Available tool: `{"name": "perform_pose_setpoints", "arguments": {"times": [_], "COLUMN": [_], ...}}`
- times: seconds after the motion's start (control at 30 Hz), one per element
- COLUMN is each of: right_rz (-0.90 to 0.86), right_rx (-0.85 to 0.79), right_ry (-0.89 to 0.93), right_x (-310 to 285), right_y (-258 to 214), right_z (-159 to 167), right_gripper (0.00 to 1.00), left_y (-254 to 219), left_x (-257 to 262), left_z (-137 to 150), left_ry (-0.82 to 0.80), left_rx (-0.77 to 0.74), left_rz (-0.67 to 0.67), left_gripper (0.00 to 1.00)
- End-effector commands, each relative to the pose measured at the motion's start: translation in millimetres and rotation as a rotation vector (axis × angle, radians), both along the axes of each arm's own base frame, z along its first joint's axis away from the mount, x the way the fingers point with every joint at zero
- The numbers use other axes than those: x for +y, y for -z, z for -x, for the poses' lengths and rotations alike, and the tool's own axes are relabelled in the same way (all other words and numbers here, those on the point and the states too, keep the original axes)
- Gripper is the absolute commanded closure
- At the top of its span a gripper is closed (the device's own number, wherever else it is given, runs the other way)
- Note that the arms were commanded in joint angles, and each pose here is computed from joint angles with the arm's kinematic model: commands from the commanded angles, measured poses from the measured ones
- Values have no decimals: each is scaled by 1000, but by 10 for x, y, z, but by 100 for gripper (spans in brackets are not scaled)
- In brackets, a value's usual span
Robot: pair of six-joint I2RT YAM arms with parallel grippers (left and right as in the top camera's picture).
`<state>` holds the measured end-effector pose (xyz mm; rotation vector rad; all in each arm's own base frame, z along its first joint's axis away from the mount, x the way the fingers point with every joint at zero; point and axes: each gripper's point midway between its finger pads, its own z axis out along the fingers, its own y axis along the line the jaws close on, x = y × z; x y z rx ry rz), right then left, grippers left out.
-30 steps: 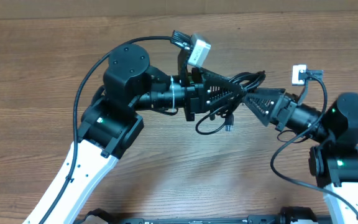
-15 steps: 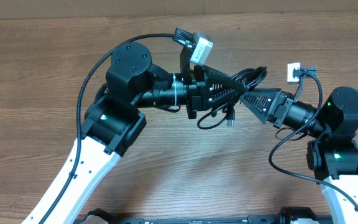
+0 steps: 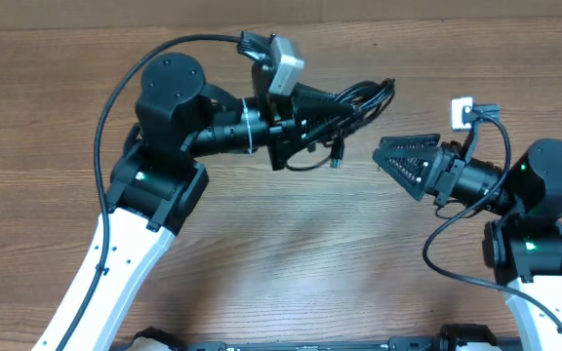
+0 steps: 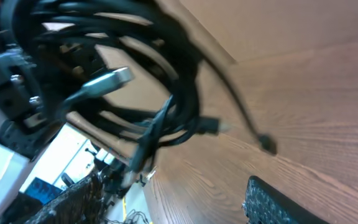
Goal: Untangle cables
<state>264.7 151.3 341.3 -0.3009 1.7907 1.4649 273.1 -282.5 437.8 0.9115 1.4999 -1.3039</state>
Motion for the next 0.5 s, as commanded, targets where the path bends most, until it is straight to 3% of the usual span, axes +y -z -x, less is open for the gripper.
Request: {"name": "perform_pose_setpoints", "arguments": {"times": [0.0, 0.2, 0.33, 0.47], "right_rz": [0, -75, -152, -194], "right_rx": [-62, 51, 163, 207], "right_ry": [-15, -15, -31, -38], "right_x": [5, 7, 15, 15], "right_y": [-128, -222, -319, -402], "right_z": [104, 145, 171, 185], "right_gripper": [29, 30, 32, 38], "left_y": [-223, 69, 257, 282], "left_x": [35, 43, 72, 76], "left_z": [353, 459, 234, 221], "left_ry": [139, 219, 114, 113], "left_rx": [-384, -719, -744, -796], "left_rz": [-8, -100, -223, -242], "left_gripper": [96, 96, 96, 96]}}
